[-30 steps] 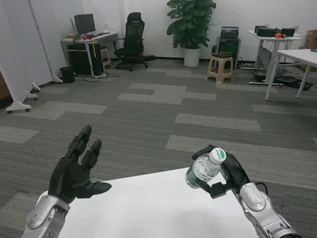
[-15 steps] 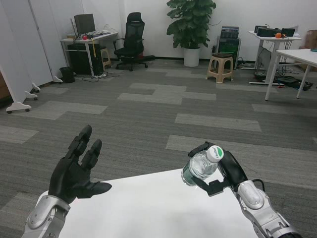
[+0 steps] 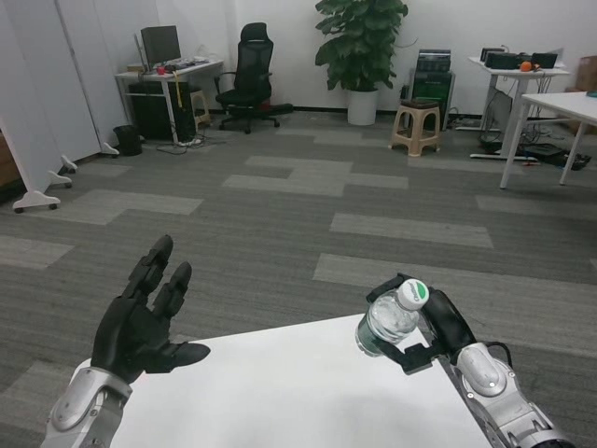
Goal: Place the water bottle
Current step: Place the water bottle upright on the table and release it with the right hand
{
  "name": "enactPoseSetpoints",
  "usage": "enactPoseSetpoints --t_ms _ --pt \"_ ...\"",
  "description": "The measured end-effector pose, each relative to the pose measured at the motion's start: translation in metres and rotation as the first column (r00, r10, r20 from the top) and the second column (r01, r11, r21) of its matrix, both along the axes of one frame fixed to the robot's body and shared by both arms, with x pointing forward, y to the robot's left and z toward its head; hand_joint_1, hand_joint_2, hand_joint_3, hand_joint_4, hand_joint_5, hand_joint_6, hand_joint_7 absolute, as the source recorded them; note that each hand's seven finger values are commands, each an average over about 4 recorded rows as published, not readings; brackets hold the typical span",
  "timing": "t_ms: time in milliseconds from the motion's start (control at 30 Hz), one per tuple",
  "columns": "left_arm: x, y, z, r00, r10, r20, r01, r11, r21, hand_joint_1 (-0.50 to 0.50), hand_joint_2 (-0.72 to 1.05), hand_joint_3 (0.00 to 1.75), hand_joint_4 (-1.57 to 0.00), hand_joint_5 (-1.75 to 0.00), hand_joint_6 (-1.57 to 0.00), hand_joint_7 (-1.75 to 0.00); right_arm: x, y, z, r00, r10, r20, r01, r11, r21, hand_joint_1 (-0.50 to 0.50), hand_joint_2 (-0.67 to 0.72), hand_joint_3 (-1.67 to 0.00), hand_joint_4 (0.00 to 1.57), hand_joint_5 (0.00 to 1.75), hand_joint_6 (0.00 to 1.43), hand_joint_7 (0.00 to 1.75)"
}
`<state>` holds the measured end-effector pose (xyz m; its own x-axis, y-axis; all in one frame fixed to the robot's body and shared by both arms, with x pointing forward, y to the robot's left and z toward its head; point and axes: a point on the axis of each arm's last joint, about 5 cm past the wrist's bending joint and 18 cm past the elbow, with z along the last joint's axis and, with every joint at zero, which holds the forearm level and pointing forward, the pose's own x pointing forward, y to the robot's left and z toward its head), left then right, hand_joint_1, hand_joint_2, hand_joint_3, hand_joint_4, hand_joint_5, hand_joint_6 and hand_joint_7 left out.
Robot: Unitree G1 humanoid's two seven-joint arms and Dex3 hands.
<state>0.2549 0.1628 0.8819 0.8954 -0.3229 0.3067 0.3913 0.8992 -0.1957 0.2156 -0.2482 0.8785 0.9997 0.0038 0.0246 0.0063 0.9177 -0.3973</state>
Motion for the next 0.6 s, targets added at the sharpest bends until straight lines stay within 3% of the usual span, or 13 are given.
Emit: enactPoseSetpoints --t_ms 200,400,600 --pt "0.0000 0.000 0.000 1.000 0.000 0.000 0.000 1.000 0.000 -0.50 0.34 0.09 0.00 0.00 0.00 0.00 -0.007 -0.017 -0.010 0.994 -0.065 -0.087 0.058 0.995 -0.078 -0.46 -0.54 -1.27 1.20 1.55 1.28 1.40" --pt "0.0000 0.000 0.000 1.000 -0.001 0.000 0.001 1.000 0.000 -0.50 0.34 0.09 0.00 0.00 0.00 0.00 -0.012 -0.019 -0.020 0.986 -0.072 -0.151 0.051 0.989 -0.138 -0.46 -0.54 -1.27 1.23 1.58 1.28 1.40" --pt "0.0000 0.000 0.000 1.000 0.000 0.000 0.000 1.000 0.000 -0.50 0.34 0.09 0.00 0.00 0.00 0.00 -0.020 -0.020 -0.039 0.962 -0.094 -0.256 0.046 0.981 -0.188 -0.46 -0.54 -1.27 1.23 1.65 1.28 1.43"
